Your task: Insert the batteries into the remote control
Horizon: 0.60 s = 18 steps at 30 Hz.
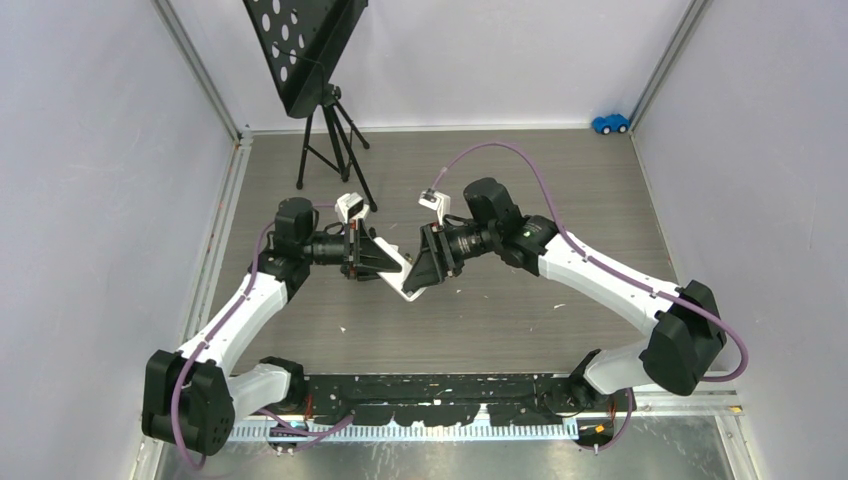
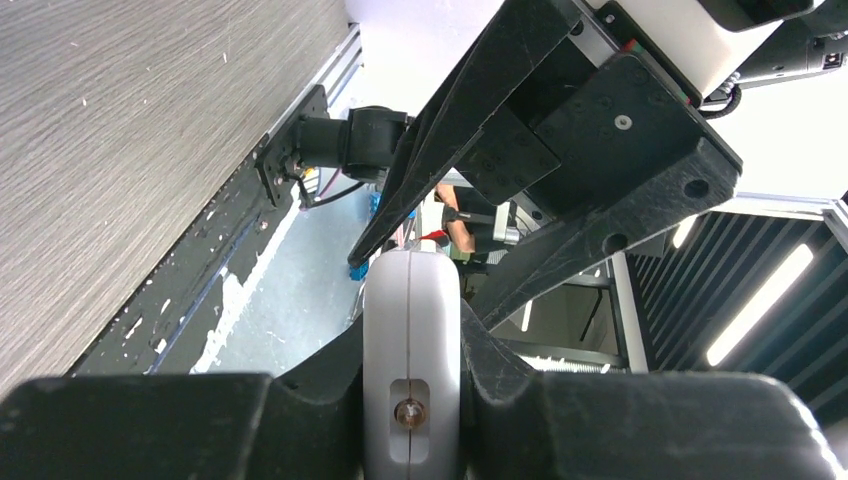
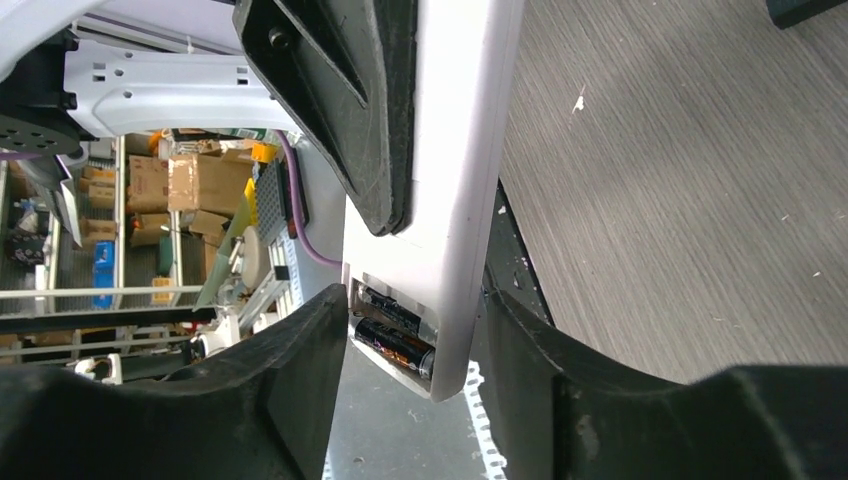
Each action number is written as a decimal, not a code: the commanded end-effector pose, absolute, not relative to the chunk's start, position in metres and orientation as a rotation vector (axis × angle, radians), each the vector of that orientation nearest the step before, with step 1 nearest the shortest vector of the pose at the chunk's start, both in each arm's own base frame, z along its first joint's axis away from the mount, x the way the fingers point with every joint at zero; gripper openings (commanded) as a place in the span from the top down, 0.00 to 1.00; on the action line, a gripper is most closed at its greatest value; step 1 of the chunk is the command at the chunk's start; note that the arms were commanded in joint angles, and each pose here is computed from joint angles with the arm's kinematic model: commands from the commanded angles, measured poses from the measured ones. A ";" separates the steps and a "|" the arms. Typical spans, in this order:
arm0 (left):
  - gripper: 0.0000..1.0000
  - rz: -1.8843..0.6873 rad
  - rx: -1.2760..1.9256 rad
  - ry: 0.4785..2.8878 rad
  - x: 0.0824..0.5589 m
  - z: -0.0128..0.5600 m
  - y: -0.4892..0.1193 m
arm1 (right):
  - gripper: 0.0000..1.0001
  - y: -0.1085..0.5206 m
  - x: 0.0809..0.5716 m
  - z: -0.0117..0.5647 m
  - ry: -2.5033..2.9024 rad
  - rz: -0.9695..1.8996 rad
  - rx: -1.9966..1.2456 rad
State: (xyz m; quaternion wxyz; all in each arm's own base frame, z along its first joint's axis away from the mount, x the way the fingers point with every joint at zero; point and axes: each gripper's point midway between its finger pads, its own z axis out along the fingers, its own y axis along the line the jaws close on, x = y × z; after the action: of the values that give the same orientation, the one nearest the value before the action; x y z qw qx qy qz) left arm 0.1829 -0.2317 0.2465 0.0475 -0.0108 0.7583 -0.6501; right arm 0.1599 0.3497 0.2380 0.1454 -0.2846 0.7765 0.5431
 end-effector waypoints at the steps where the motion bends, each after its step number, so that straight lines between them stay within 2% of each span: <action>1: 1.00 -1.986 0.034 2.272 0.179 0.264 -0.231 | 0.37 0.355 0.162 0.248 2.165 1.571 -0.829; 7: 1.00 -1.980 0.040 2.270 0.179 0.265 -0.231 | 0.26 0.360 0.165 0.246 2.175 1.608 -0.779; 11: 1.00 -1.977 0.048 2.263 0.179 0.267 -0.231 | 0.25 0.359 0.158 0.250 2.140 1.659 -0.806; 13: 1.00 -1.977 0.047 2.264 0.180 0.267 -0.231 | 0.27 0.357 0.153 0.251 2.113 1.675 -0.845; 18: 1.00 -1.977 0.056 2.258 0.179 0.269 -0.231 | 0.40 0.350 0.144 0.260 2.046 1.685 -0.907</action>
State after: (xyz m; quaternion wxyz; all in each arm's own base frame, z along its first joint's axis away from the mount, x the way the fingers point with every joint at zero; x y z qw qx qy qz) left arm 0.1816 -0.2312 0.2461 0.0459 -0.0132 0.7618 -0.6460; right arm 0.1562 0.3539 0.2322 0.1411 -0.2793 0.7629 0.5657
